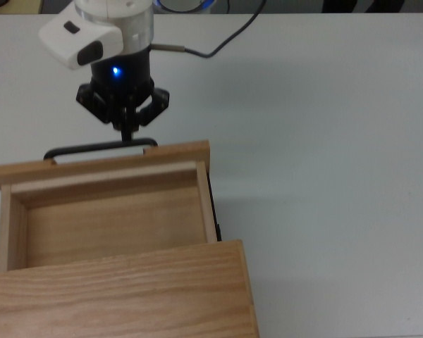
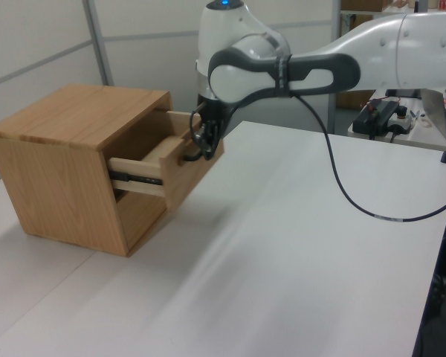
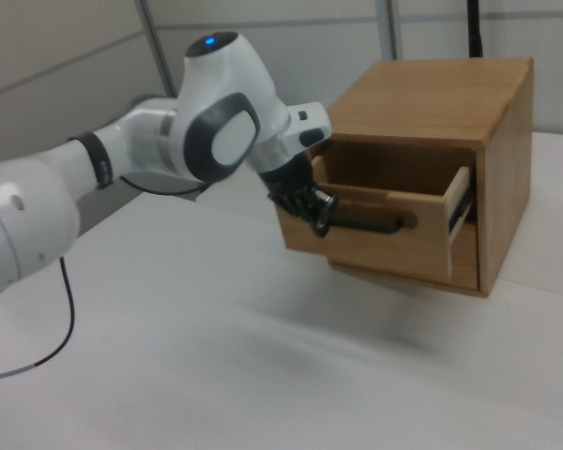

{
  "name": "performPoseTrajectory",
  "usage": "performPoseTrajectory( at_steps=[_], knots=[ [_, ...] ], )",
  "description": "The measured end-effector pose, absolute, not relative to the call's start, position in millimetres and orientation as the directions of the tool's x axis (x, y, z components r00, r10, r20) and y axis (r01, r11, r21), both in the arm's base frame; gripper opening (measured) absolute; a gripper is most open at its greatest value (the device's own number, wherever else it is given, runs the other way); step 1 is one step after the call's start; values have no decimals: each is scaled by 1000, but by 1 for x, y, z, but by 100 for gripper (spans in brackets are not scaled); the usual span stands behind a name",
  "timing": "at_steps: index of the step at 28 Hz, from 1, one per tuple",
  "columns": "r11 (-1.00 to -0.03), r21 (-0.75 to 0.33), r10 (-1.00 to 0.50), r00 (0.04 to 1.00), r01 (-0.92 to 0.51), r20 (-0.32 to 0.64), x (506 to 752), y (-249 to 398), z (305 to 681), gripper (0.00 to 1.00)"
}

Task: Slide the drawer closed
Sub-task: 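Push the drawer front with the gripper into the cabinet, then lift the gripper up and away from the closed drawer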

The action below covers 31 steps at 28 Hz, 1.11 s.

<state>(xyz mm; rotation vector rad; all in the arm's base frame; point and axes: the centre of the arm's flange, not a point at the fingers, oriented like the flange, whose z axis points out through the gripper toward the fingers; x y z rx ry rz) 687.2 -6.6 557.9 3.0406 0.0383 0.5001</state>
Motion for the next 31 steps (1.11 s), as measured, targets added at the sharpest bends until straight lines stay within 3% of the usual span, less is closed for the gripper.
performPoseTrajectory(
  at_steps=[8, 15, 31],
  knots=[
    [-998, 52, 49, 816, 23, 576, 730, -3, 536, 1],
    [-999, 42, 53, 677, 33, 734, 753, 1, 509, 1],
    [-999, 40, 52, 656, 34, 753, 757, 2, 502, 1]
  ],
)
